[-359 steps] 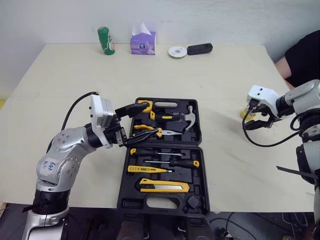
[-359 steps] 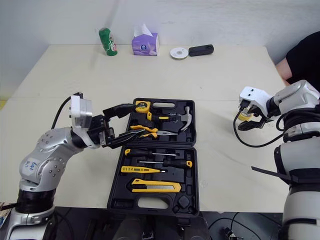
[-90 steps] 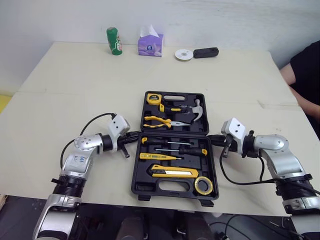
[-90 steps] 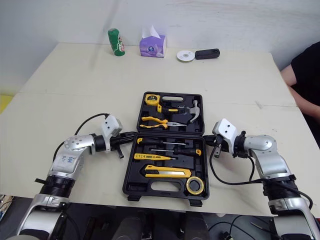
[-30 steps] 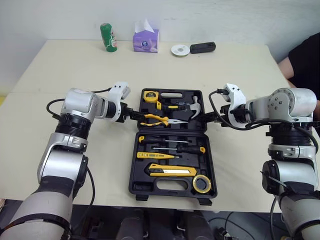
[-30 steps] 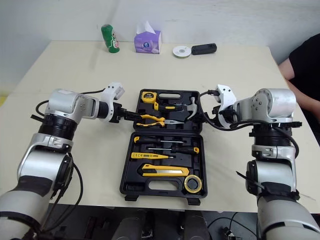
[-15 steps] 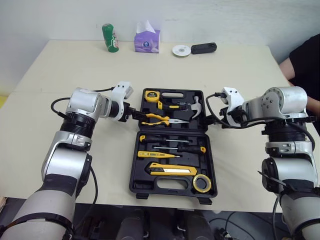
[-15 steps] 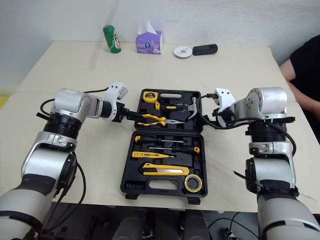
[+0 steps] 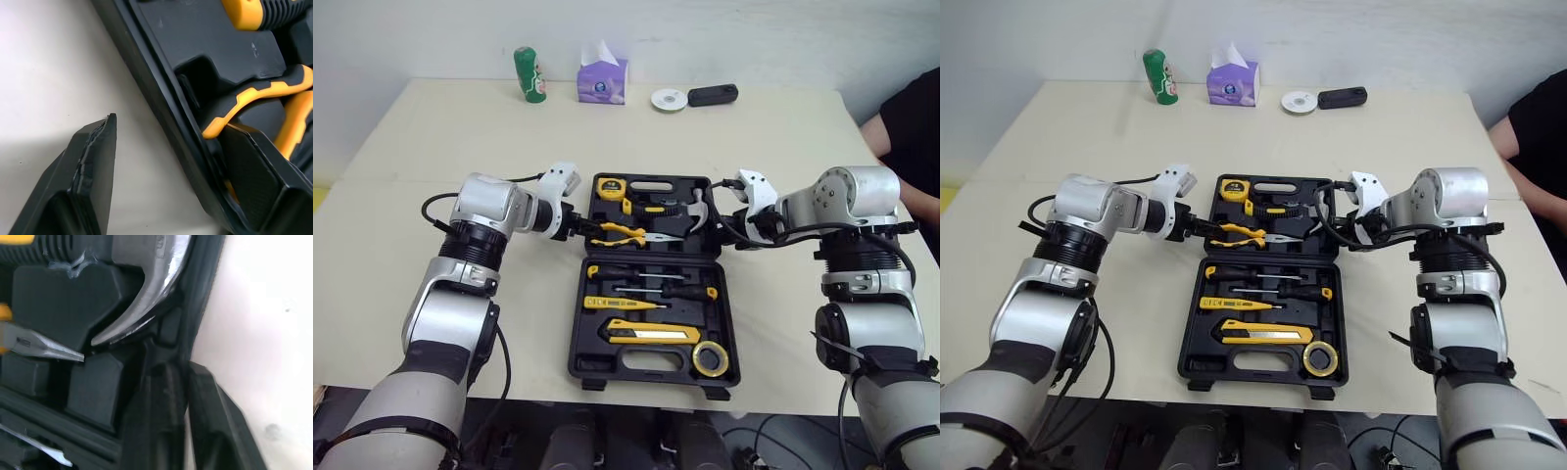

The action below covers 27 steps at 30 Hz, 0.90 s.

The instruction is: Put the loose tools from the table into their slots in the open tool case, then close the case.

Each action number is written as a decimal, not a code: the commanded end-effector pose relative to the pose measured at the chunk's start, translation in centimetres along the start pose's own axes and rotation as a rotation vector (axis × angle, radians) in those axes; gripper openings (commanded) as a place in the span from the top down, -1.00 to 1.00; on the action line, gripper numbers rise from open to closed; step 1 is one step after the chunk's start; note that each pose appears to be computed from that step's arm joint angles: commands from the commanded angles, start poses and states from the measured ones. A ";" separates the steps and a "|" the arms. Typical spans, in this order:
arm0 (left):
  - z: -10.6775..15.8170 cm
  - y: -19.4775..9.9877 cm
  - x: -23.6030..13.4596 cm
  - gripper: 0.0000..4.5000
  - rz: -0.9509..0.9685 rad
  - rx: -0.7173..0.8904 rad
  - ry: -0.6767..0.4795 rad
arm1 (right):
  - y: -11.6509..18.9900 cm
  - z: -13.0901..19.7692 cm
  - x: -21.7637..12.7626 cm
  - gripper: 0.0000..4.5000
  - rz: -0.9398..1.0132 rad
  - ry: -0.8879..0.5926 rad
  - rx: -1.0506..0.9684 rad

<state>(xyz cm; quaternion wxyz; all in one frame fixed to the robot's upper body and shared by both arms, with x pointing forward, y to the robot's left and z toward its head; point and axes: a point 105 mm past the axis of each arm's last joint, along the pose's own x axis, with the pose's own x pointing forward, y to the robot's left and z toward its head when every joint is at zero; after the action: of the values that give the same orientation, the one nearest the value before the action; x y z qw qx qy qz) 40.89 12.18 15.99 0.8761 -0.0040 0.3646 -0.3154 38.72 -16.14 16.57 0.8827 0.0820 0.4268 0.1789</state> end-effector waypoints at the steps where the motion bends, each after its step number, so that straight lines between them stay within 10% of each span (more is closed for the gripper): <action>1: 1.0 -0.4 -0.4 -0.50 -0.004 -0.002 -0.032 | 0.1 0.0 0.0 0.96 0.007 -0.010 0.027; 11: 4.4 -0.1 -1.9 -0.50 0.000 -0.044 -0.305 | 0.8 2.3 -1.8 0.96 0.035 -0.289 0.026; 20: 4.8 2.1 -3.1 0.83 0.106 0.012 -0.452 | 2.0 2.8 -2.4 1.00 0.064 -0.472 -0.068; 27: 5.0 2.2 -3.2 1.00 0.115 0.034 -0.507 | 3.0 2.7 -2.6 1.00 0.098 -0.528 -0.124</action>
<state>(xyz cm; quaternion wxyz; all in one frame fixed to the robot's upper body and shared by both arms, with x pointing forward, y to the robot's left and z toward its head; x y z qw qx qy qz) 43.02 12.58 18.12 0.9312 -0.0674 0.2073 -0.2921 39.22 -15.50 18.04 0.9504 0.0990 0.2392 0.1726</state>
